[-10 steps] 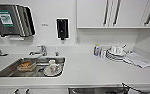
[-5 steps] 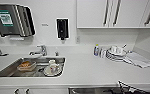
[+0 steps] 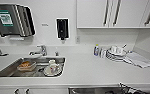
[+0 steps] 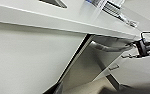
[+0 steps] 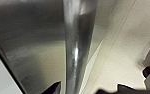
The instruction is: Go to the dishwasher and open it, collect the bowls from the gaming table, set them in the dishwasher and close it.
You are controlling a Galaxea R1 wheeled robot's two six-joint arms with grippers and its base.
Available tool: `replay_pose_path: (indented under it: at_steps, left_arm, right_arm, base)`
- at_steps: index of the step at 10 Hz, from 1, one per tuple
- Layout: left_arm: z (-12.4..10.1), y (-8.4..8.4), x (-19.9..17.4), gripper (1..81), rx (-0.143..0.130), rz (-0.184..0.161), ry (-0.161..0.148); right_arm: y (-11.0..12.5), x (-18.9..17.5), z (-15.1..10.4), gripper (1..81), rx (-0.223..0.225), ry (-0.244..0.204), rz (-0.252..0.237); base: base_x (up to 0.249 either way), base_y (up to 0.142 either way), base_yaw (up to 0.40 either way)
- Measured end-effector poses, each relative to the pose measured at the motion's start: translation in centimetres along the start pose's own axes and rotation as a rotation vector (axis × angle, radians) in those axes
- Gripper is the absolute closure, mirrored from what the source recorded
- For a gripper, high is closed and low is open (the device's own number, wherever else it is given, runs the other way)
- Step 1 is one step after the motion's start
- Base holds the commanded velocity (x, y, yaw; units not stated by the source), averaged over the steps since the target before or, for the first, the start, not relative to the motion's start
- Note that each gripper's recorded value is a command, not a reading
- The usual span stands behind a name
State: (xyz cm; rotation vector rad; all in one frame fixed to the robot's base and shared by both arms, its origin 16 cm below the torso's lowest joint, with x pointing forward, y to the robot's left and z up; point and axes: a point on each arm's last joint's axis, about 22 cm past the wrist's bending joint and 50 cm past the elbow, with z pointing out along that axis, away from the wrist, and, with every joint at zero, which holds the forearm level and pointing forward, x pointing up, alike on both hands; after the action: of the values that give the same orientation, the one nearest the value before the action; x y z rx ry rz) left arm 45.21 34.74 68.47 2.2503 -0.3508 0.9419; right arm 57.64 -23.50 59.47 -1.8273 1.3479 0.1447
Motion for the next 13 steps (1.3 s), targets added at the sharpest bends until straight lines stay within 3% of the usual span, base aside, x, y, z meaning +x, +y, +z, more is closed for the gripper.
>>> replay_pose_path:
  at_steps: [2,7,13]
  left_arm:
    - [0.0,-0.2,0.0,1.0,0.004,0.001,0.000]
    - [0.4,-0.1,-0.1,1.0,-0.004,0.003,0.000]
    - [1.1,-0.2,-0.2,1.0,-0.011,0.002,-0.001]
  right_arm:
    - [-0.1,2.0,-0.2,1.0,0.004,0.039,0.026]
    - [0.8,3.9,0.7,1.0,-0.015,0.073,0.068]
    - [1.2,4.7,0.9,1.0,-0.020,0.088,0.078]
  base:
    - [0.000,0.000,0.000]
    - [0.000,0.000,0.000]
    - [0.000,0.000,0.000]
